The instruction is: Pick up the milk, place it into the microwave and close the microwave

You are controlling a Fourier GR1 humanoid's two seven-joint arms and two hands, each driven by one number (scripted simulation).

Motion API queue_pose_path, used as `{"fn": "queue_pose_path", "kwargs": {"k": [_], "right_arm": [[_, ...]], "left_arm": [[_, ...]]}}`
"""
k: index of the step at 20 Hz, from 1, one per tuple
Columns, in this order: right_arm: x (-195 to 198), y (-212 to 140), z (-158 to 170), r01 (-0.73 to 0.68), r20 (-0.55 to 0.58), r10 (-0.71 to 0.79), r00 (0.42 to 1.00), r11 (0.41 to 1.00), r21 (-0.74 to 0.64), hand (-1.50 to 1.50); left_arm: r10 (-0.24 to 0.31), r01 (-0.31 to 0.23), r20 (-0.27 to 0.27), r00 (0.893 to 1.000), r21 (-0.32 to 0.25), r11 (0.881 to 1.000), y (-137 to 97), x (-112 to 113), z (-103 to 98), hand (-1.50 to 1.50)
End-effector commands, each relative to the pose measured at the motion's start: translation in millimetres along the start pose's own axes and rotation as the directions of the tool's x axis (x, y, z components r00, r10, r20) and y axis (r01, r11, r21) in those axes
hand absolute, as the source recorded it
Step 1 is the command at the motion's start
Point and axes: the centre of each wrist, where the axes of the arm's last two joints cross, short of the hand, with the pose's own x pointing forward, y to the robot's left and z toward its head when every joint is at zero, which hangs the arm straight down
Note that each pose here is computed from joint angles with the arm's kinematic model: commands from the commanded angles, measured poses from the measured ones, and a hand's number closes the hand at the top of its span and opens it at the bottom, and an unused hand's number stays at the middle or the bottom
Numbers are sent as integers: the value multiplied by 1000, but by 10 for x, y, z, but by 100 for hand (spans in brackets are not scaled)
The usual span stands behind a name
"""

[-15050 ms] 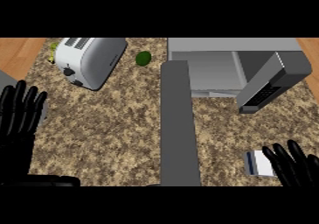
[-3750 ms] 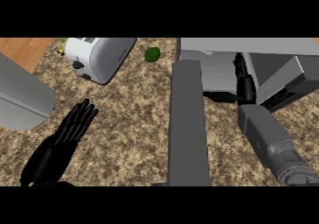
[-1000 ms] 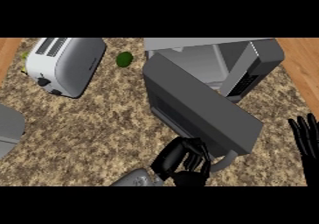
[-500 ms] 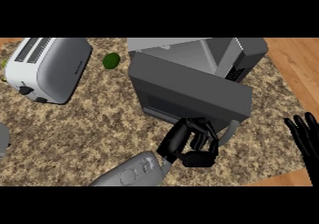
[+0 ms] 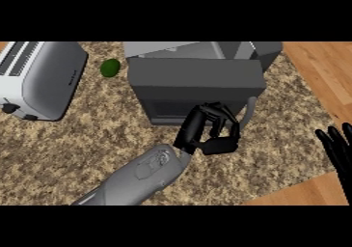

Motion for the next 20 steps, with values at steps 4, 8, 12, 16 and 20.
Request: {"fn": "queue_pose_path", "kwargs": {"k": [4, 8, 12, 16, 20], "right_arm": [[117, 4, -94, 23, 16, -24, 1000, 999, 36, -150], [199, -9, -141, 19, 28, -21, 999, 998, 65, -150], [227, -16, -188, 19, 37, -22, 999, 997, 76, -150], [319, -33, -238, 11, 46, -16, 999, 994, 108, -150], [356, -53, -274, 11, 56, -17, 998, 994, 108, -150]], "left_arm": [[93, -100, 67, 993, 107, 989, 144, 174, -261, 150], [84, -93, 72, 994, 134, 987, 221, 178, -370, 150], [82, -95, 91, 992, 148, 984, 269, 207, -462, 150], [101, -115, 88, 991, 163, 980, 309, 166, -476, 150], [103, -123, 117, 988, 174, 977, 320, 202, -521, 150]]}}
